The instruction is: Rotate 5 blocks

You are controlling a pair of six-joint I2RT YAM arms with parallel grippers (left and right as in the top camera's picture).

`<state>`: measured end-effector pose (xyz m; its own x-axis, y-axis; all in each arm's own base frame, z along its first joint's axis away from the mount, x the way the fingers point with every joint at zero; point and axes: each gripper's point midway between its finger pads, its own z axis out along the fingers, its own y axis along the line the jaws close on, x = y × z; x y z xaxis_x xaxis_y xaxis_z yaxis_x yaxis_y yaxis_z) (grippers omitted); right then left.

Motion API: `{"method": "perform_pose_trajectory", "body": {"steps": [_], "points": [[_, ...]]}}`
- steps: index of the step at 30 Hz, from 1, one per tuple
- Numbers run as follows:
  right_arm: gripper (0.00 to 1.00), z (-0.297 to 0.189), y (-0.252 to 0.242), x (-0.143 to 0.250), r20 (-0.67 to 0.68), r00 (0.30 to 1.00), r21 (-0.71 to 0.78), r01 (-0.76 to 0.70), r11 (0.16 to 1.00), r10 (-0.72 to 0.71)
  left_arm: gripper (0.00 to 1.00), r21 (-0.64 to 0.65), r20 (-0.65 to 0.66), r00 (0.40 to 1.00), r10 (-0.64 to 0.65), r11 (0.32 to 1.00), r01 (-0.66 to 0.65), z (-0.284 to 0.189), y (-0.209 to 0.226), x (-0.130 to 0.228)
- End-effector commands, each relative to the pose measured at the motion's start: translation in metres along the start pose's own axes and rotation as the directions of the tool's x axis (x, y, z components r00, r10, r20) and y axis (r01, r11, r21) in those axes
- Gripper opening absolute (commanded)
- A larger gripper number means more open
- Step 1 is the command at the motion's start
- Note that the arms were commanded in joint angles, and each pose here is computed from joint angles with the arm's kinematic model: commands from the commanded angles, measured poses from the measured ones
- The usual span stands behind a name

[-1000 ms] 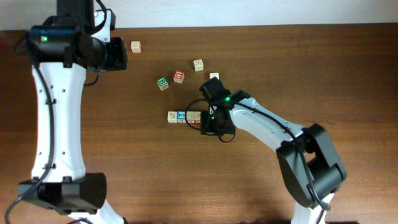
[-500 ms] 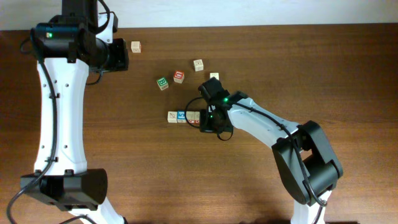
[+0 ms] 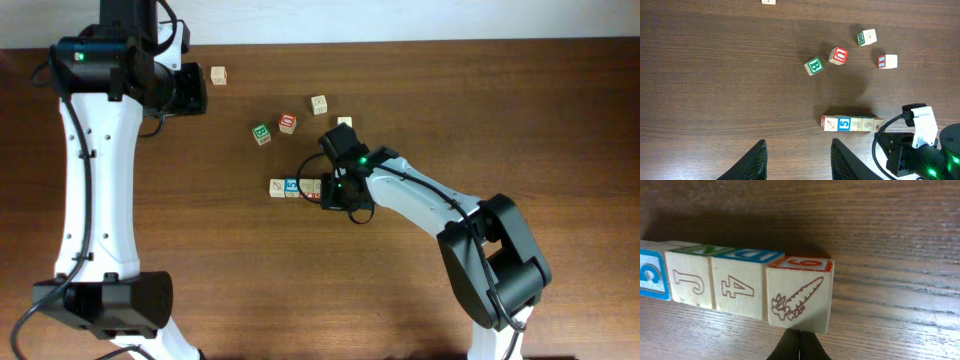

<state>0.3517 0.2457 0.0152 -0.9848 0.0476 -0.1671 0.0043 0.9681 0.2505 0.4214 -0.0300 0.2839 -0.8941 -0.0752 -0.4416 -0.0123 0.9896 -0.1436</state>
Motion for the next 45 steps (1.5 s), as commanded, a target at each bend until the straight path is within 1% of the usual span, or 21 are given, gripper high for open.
{"method": "perform_pose_trajectory", "body": {"steps": [1, 6, 8, 9, 10, 11, 14, 16, 17, 18, 19, 20, 22, 23, 25, 27, 29, 33, 36, 42, 45], "points": [[0.04, 0.003, -0.003, 0.0, 0.009, 1.0, 0.021, -0.008, 1.0, 0.007, 0.39, -0.002, -0.014, 1.0, -0.014, 1.0, 0.014, 0.004, 0.001, 0.001], [0.04, 0.003, -0.002, -0.002, 0.017, 1.0, 0.015, 0.004, 1.0, -0.005, 0.39, -0.002, -0.014, 1.0, -0.014, 1.0, 0.014, 0.004, 0.001, 0.001], [0.04, -0.001, 0.004, -0.003, 0.011, 0.999, -0.014, 0.033, 0.999, -0.033, 0.39, -0.002, -0.016, 1.0, -0.014, 1.0, 0.014, 0.004, 0.002, 0.002], [0.04, -0.009, 0.011, -0.006, 0.007, 0.999, -0.049, 0.053, 0.997, -0.052, 0.4, -0.003, -0.017, 1.0, -0.014, 1.0, 0.014, 0.004, 0.002, 0.002], [0.04, -0.024, 0.015, -0.014, 0.012, 0.999, -0.076, 0.044, 0.996, -0.044, 0.46, -0.003, -0.024, 1.0, -0.015, 1.0, 0.015, 0.004, 0.002, 0.004], [0.04, -0.037, 0.015, -0.02, 0.021, 0.999, -0.087, 0.034, 0.996, -0.033, 0.49, -0.004, -0.029, 0.999, -0.015, 1.0, 0.015, 0.004, 0.002, 0.005], [0.04, -0.086, 0.007, -0.047, 0.075, 0.996, -0.126, 0.062, 0.99, -0.052, 0.49, -0.006, -0.048, 0.999, -0.018, 1.0, 0.018, 0.004, 0.002, 0.01], [0.05, -0.107, -0.008, -0.061, 0.106, 0.992, -0.137, 0.08, 0.987, -0.066, 0.46, -0.009, -0.065, 0.998, -0.019, 1.0, 0.019, 0.004, 0.003, 0.014], [0.05, -0.112, -0.026, -0.064, 0.094, 0.994, -0.134, 0.06, 0.989, -0.047, 0.39, -0.01, -0.079, 0.997, -0.021, 1.0, 0.02, 0.004, 0.003, 0.017], [0.04, -0.111, -0.04, -0.064, 0.076, 0.997, -0.123, 0.025, 0.992, -0.016, 0.23, -0.011, -0.098, 0.995, -0.024, 1.0, 0.023, 0.007, 0.004, 0.021], [0.04, -0.108, -0.05, -0.063, 0.053, 0.999, -0.126, -0.006, 0.992, 0.012, 0.15, -0.005, -0.113, 0.993, -0.025, 1.0, 0.024, 0.01, 0.003, 0.024], [0.04, -0.103, -0.056, -0.06, 0.025, 0.999, -0.163, -0.02, 0.986, 0.024, 0.09, 0.011, -0.136, 0.991, -0.02, 1.0, 0.022, 0.017, 0.001, 0.027], [0.04, -0.091, -0.052, -0.054, -0.011, 0.999, -0.317, 0.028, 0.948, -0.033, 0.02, 0.077, -0.177, 0.984, 0.028, 0.997, -0.015, 0.036, -0.007, 0.035], [0.04, -0.086, -0.052, -0.052, -0.022, 0.999, -0.359, 0.03, 0.933, -0.04, 0.0, 0.108, -0.194, 0.98, 0.047, 0.994, -0.027, 0.048, -0.01, 0.039], [0.04, -0.073, -0.052, -0.046, -0.044, 0.998, -0.439, 0.025, 0.898, -0.049, 0.0, 0.15, -0.222, 0.972, 0.071, 0.988, -0.038, 0.072, -0.013, 0.048], [0.04, -0.065, -0.046, -0.041, -0.034, 0.995, -0.507, 0.061, 0.86, -0.091, 0.0, 0.19, -0.243, 0.965, 0.099, 0.98, -0.053, 0.093, -0.016, 0.057], [0.05, -0.056, -0.046, -0.038, -0.029, 0.995, -0.513, 0.07, 0.855, -0.099, 0.0, 0.211, -0.266, 0.959, 0.101, 0.976, -0.044, 0.111, -0.016, 0.067], [0.04, -0.039, -0.049, -0.036, -0.042, 0.997, -0.514, 0.039, 0.857, -0.071, 0.0, 0.238, -0.331, 0.939, 0.091, 0.971, -0.01, 0.151, -0.015, 0.095], [0.05, -0.034, -0.05, -0.034, -0.038, 0.997, -0.515, 0.04, 0.856, -0.07, 0.0, 0.252, -0.347, 0.933, 0.094, 0.968, -0.004, 0.166, -0.014, 0.108], [0.04, -0.024, -0.053, -0.032, -0.024, 0.997, -0.517, 0.05, 0.854, -0.072, 0.0, 0.389, -0.335, 0.935, 0.114, 0.921, 0.027, 0.185, -0.033, 0.127], [0.05, -0.019, -0.055, -0.03, -0.012, 0.997, -0.518, 0.056, 0.853, -0.072, 0.0, 0.4, -0.337, 0.935, 0.113, 0.916, 0.034, 0.193, -0.033, 0.136]]}}
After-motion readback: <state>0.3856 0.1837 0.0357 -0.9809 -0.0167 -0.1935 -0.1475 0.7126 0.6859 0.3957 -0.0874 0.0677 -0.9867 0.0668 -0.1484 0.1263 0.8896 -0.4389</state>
